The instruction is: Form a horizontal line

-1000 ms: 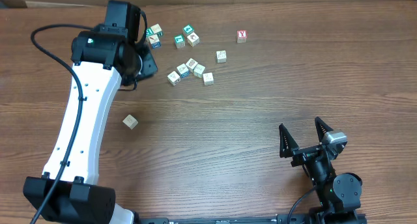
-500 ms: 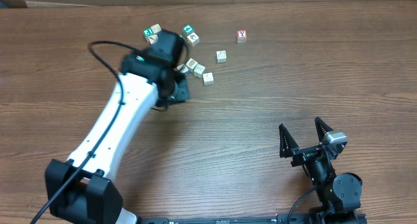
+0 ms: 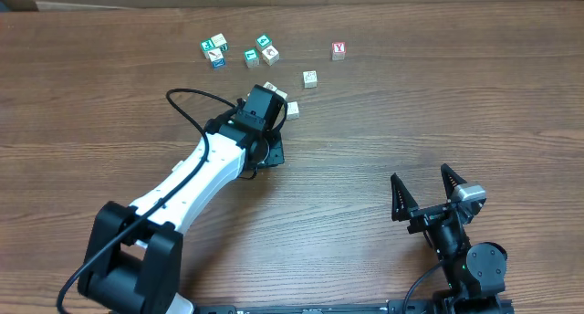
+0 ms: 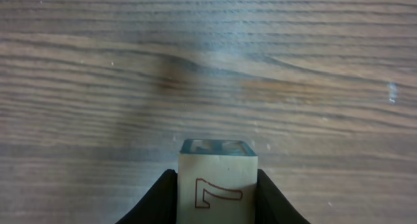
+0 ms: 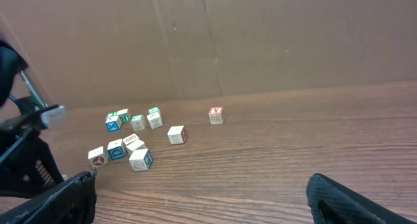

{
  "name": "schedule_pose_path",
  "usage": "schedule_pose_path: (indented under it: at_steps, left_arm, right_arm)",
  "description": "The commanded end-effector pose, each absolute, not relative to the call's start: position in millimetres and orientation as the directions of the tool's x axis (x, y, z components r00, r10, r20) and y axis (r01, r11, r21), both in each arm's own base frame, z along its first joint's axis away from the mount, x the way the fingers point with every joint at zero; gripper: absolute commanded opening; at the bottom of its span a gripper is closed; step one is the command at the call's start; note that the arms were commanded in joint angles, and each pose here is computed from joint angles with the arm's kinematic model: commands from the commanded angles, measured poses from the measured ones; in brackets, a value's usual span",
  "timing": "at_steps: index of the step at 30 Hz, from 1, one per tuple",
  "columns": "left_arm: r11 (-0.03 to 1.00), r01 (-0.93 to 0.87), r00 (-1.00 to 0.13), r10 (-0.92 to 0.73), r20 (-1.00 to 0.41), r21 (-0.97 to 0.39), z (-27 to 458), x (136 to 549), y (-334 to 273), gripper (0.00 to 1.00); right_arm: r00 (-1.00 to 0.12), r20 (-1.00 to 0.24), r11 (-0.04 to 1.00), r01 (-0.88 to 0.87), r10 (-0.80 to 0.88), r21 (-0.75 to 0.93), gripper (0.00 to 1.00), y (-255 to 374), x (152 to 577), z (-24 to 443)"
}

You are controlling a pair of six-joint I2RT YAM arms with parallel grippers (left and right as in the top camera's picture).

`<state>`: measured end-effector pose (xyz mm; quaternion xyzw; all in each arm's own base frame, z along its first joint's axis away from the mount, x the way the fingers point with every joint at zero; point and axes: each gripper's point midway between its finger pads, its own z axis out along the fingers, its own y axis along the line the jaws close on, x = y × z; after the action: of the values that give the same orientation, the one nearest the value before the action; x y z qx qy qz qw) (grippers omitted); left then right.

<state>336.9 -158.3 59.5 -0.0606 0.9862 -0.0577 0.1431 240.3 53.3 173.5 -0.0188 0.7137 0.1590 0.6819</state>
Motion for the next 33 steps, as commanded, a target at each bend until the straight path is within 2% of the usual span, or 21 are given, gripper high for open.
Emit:
schedule_pose_path:
  at_steps: [1,9,21,33]
  left_arm:
    - [0.989,-0.133,-0.953,-0.147,-0.267,-0.069,35,340,-150,0.24]
    - [0.990,-0.141,-0.953,-0.140,-0.268,-0.017,7,350,-146,0.24]
    - [0.992,-0.123,-0.930,-0.115,-0.349,0.001,11,368,-145,0.28]
    - [0.996,-0.090,-0.937,-0.079,-0.340,0.019,5,368,-145,0.30]
  right_arm:
    - [-0.069,-0.979,0.951,-0.233,0.193,0.204,1.00,51,241,170]
    - [-0.069,-0.979,0.951,-0.233,0.193,0.204,1.00,51,241,170]
    - [-0.069,-0.979,0.951,-0.233,0.193,0.204,1.00,51,241,170]
    - [-0.069,-0.979,0.951,-0.233,0.193,0.204,1.00,51,241,170]
